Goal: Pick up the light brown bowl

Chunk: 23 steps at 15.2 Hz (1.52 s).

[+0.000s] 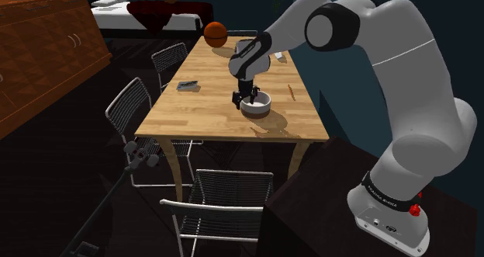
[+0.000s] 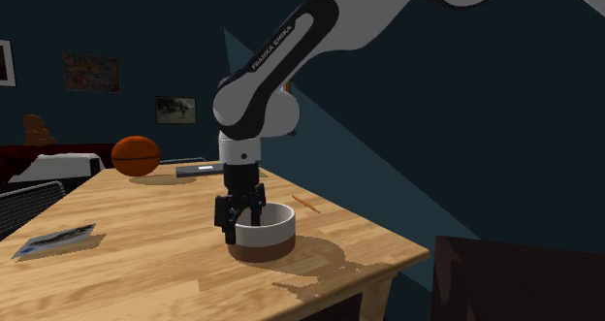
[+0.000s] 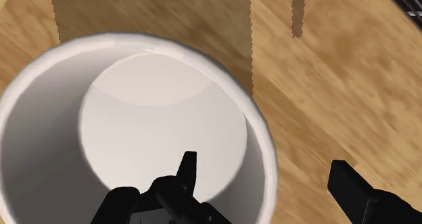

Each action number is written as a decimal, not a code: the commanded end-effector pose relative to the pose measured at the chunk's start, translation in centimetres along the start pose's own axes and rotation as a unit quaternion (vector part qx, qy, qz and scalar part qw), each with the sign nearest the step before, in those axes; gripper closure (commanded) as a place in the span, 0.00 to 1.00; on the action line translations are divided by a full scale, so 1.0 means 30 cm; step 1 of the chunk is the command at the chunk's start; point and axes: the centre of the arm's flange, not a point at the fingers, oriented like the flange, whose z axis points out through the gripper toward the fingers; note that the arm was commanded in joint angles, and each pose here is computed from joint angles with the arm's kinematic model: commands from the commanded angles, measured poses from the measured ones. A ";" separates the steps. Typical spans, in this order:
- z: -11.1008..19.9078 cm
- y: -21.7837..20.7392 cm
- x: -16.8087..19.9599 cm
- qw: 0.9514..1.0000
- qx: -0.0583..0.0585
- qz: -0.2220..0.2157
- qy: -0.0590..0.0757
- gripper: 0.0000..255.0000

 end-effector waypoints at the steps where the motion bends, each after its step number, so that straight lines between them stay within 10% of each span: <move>1: 0.028 -0.001 0.006 1.000 0.000 0.000 0.000 0.00; 2: 0.028 -0.001 0.006 1.000 0.000 0.000 0.000 0.00; 3: 0.028 -0.004 0.006 1.000 0.000 0.000 0.000 1.00; 23: -0.165 -0.007 -0.003 1.000 0.000 0.000 0.000 1.00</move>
